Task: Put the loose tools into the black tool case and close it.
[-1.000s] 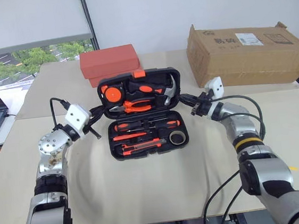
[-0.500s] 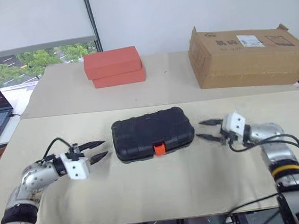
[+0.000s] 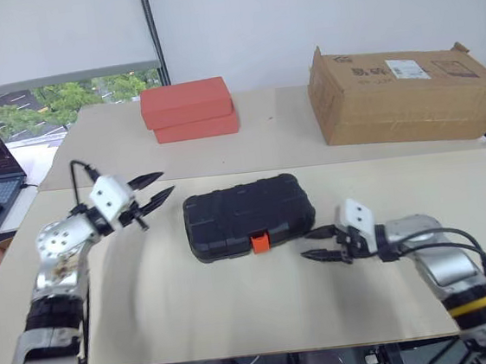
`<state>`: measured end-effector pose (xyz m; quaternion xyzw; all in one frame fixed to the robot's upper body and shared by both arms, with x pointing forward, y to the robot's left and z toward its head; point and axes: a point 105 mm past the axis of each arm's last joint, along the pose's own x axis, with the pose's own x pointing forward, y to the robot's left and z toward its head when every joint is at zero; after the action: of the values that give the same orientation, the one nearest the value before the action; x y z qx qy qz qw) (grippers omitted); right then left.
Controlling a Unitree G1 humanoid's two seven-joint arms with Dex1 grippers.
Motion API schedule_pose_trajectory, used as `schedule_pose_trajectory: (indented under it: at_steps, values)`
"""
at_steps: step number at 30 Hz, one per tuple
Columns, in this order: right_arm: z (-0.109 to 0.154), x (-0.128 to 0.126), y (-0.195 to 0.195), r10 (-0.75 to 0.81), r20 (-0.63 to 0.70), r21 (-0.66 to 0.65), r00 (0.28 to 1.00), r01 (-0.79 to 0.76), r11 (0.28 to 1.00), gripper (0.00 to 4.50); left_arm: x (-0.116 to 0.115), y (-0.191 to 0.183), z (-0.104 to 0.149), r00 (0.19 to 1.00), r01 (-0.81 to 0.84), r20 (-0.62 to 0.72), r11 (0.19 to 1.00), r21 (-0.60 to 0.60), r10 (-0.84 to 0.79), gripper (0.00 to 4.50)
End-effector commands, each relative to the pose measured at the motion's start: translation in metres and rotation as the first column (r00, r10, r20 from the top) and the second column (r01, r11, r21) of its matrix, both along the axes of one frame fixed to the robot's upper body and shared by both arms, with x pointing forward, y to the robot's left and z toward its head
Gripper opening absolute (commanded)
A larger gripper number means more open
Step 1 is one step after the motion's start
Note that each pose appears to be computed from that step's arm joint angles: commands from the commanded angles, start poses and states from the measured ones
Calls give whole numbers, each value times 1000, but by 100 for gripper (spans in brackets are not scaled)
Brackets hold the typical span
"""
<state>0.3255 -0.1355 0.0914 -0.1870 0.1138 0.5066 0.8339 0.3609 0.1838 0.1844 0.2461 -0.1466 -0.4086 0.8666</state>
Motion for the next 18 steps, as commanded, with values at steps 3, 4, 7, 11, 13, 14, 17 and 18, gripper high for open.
schedule_pose_trajectory:
  at_steps: [3, 4, 7, 11, 13, 14, 17, 18]
  values:
    - [51, 61, -4, -287, 117, 190, 951, 262, 946, 240, 8, -47, 15, 993, 120, 13, 993, -16, -120, 179]
    - [55, 68, -5, -324, 123, 213, 938, 294, 932, 240, 9, -57, 12, 990, 142, -7, 989, -29, -142, 179]
    - [58, 72, -4, -341, 137, 217, 930, 308, 926, 240, 7, -80, 0, 978, 201, -52, 980, -8, -201, 179]
    - [52, 54, 1, -270, 81, 190, 959, 251, 949, 240, 7, -94, -19, 965, 222, -148, 975, 29, -215, 179]
    - [46, 39, 5, -210, 36, 151, 977, 202, 968, 240, 7, -99, -28, 956, 231, -192, 972, 32, -221, 179]
    - [42, 25, 13, -156, -9, 132, 988, 156, 979, 240, 8, -102, -38, 950, 228, -233, 972, 57, -209, 179]
    - [37, 2, 31, -94, -83, 116, 992, 103, 988, 240, 9, -104, -55, 942, 218, -284, 971, 103, -181, 179]
    - [36, -1, 36, -97, -93, 115, 991, 107, 988, 240, 9, -104, -58, 941, 212, -291, 971, 108, -173, 179]
